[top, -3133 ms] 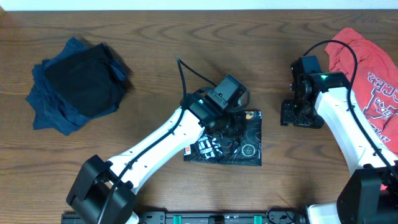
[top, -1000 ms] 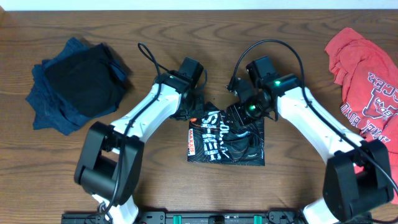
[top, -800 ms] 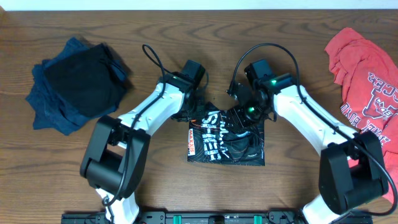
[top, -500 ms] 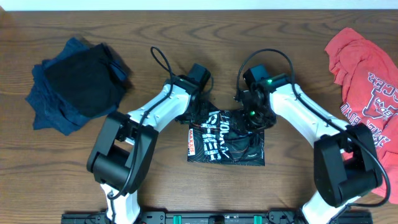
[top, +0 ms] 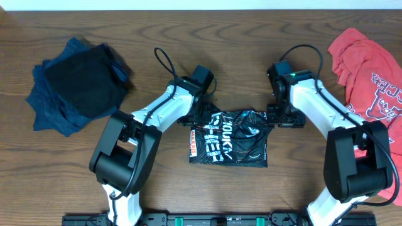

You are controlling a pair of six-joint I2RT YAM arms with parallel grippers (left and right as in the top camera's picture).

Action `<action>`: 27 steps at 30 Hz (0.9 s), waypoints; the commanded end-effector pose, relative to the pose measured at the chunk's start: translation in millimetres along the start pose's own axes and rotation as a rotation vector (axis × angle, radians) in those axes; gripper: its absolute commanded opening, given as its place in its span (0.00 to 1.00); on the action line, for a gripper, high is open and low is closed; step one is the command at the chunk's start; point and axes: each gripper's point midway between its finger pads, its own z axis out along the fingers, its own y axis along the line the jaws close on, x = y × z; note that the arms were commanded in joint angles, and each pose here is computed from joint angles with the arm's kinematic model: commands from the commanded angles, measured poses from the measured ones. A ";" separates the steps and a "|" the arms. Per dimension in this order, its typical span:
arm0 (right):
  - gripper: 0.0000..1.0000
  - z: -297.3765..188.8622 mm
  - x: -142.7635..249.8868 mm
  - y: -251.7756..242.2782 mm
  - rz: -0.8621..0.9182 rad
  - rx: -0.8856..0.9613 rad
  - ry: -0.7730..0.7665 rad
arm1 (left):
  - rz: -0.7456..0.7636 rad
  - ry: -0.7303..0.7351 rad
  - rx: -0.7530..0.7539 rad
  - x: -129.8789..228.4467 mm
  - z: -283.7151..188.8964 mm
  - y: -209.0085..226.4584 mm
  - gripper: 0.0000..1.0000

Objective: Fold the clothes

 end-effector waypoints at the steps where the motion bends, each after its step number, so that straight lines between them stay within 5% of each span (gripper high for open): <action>1: 0.57 -1.5 -4.7 -5.5 0.067 -0.010 -0.007 | 0.003 0.042 -0.037 8.8 13.2 7.7 0.39; 16: 0.55 -104.5 24.4 105.8 -0.402 -0.533 -0.224 | 0.003 0.041 -0.037 8.5 13.2 7.7 0.39; 27: 0.56 -56.4 54.7 130.4 -0.555 -0.345 -0.127 | 0.004 0.039 -0.035 7.9 13.2 7.3 0.39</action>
